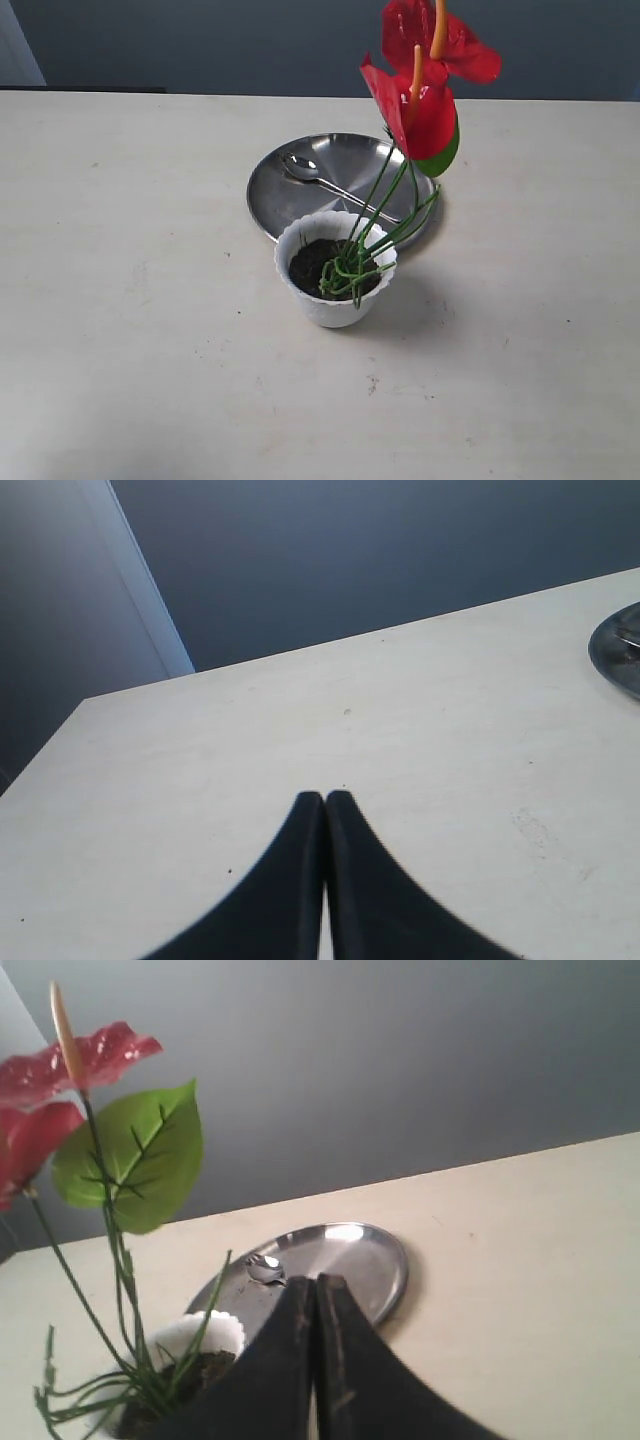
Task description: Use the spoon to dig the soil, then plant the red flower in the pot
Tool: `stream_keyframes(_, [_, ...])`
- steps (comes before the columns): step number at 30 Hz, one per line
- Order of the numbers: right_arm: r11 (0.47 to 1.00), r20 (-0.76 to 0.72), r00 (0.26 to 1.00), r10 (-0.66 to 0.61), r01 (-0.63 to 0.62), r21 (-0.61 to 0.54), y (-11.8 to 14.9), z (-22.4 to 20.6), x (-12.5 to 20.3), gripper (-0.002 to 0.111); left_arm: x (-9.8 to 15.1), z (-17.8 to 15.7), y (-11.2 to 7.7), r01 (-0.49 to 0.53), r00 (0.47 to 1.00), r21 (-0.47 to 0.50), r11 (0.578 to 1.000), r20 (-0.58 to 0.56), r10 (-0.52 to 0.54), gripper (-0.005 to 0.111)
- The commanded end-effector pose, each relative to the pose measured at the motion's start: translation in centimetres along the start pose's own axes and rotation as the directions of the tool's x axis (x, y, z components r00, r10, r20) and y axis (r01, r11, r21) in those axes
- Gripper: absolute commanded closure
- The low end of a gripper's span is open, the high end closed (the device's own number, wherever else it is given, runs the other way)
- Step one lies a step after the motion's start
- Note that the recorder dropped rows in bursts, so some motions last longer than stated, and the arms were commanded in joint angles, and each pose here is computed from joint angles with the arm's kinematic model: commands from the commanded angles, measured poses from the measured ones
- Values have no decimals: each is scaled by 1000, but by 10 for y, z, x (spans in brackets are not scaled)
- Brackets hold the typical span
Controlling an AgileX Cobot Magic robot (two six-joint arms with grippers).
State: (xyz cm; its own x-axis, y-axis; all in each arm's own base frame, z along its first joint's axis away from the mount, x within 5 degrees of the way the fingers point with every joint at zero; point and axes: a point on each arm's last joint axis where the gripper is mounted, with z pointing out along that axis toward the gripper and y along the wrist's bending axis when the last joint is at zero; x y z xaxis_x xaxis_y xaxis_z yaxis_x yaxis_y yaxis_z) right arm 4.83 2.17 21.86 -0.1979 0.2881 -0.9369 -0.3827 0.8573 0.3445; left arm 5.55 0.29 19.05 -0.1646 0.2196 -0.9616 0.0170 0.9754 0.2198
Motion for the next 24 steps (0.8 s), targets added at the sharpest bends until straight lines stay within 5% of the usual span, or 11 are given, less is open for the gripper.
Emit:
stream_keyframes(1, [985,82,982,-170,172,-14,-3,4,10,109,-1,0,0,8,1000,0,1000,14,-8,106])
stream_keyframes(24, [978,11,978,-206,206,26,-8,4,16,109,-1,0,0,8,1000,0,1000,14,-8,106])
